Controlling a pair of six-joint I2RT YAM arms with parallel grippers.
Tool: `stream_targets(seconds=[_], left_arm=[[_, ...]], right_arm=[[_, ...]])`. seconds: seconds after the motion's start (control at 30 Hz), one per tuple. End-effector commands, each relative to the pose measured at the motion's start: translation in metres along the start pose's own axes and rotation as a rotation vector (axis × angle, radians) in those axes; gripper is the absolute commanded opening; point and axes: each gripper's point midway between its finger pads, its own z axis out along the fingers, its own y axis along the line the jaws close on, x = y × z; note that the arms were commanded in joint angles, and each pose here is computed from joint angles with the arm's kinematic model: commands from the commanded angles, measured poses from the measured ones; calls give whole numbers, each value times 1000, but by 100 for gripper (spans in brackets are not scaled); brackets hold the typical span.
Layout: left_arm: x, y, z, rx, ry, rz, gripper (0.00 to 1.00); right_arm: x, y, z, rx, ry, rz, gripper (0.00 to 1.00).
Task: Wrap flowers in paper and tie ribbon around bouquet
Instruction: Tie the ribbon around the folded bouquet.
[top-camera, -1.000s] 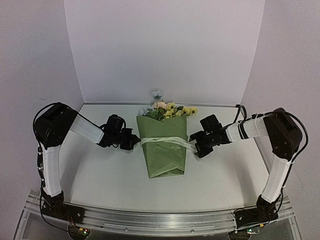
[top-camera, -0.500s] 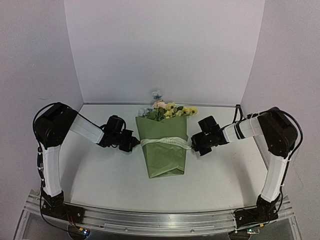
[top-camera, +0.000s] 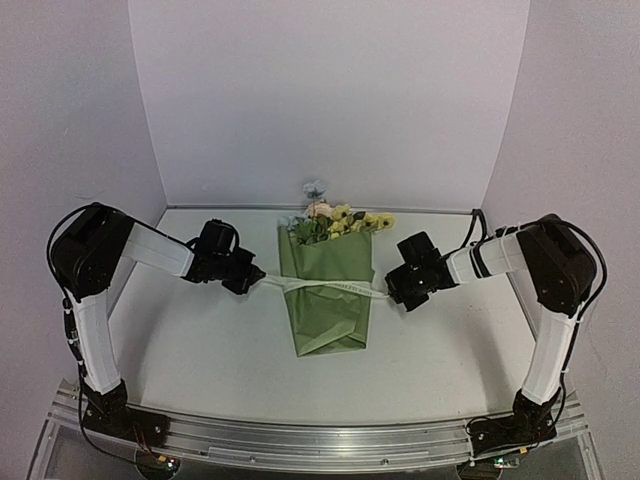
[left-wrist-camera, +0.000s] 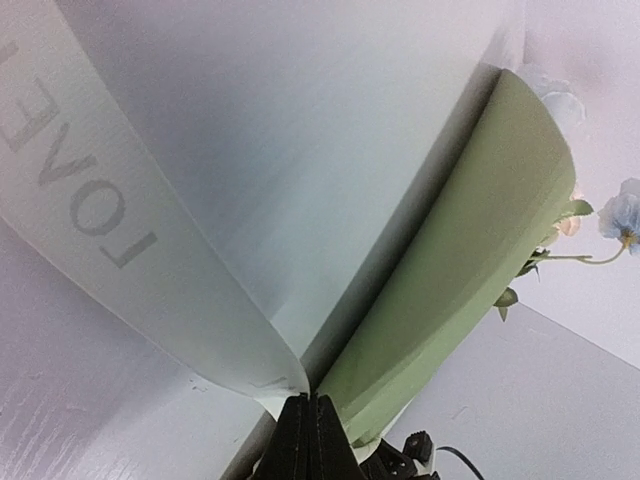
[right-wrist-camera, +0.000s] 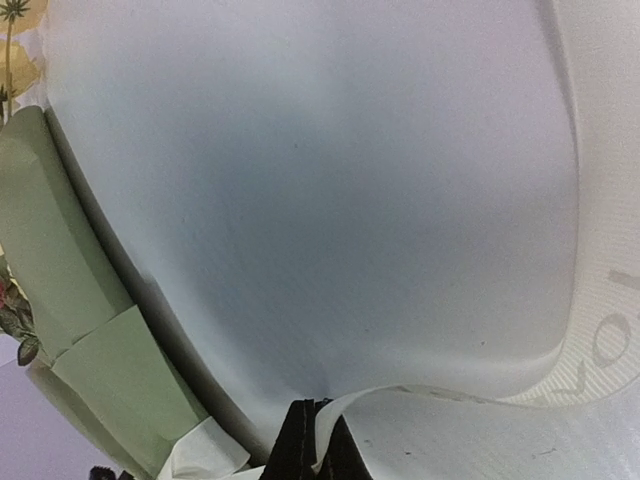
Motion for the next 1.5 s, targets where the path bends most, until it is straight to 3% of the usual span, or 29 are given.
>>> stream_targets(seconds=[0.0, 0.17, 0.63, 1.0, 1.17, 1.47], left_arm=[[-18, -10, -19, -3, -84, 119, 0], [-30, 7, -34, -43, -140, 151, 0], [-102, 74, -98, -77, -297, 29, 0], [-139, 62, -116, -38, -335, 36, 0], [-132, 59, -104, -9, -267, 42, 0], [-82, 61, -82, 19, -120, 7, 0]], right_arm=[[-34, 3, -21, 41, -141, -112, 0], [-57, -17, -30, 109, -212, -158, 0], [-98, -80, -59, 216, -307, -158, 0], [-85, -98, -65, 209, -254, -147, 0], [-50, -83, -58, 166, -179, -209, 0], [-39, -57, -46, 120, -108, -206, 0]])
